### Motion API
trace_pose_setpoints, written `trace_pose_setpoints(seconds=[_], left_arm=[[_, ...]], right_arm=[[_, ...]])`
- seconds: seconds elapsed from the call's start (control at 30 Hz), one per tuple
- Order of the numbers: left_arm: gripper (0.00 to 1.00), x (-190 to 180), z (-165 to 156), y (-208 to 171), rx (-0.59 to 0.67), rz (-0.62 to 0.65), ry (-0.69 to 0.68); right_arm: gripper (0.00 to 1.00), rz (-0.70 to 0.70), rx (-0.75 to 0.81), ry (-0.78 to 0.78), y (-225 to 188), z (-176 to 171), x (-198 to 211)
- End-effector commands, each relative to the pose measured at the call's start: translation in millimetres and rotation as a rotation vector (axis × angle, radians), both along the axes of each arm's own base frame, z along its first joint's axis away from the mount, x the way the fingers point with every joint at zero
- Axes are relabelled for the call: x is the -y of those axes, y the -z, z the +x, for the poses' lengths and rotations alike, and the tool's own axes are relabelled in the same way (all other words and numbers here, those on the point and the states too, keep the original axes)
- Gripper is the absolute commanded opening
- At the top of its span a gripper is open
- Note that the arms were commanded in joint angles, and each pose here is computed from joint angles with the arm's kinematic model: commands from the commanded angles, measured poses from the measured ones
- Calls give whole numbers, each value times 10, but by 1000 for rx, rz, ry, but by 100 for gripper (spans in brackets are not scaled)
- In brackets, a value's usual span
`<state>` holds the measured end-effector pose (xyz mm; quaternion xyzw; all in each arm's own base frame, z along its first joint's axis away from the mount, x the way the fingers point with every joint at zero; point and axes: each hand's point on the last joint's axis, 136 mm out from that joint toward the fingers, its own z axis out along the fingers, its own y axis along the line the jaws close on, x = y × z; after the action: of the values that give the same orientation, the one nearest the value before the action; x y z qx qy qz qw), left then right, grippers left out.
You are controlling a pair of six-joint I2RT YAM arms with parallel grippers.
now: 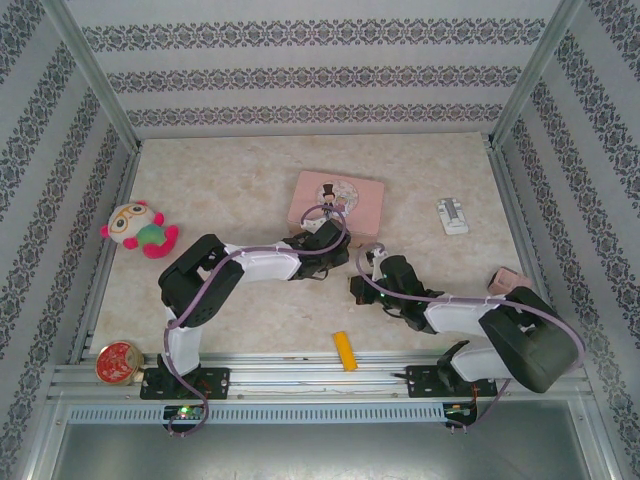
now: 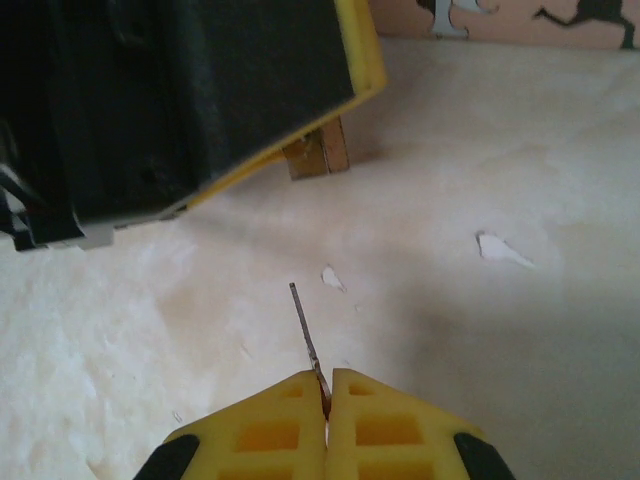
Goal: Unlock the padlock with the key
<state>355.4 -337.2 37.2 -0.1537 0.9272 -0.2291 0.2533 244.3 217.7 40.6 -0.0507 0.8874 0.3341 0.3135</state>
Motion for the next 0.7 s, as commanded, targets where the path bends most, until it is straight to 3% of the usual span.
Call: trace_pose_setpoints(seconds=[0.0, 0.67], left_arm=[[0, 111, 69, -212, -5, -123, -22], [0, 130, 93, -203, 0, -195, -45]], right_arm=[[0, 41, 72, 13, -195, 151, -98], [0, 87, -86, 86, 11, 318, -171]])
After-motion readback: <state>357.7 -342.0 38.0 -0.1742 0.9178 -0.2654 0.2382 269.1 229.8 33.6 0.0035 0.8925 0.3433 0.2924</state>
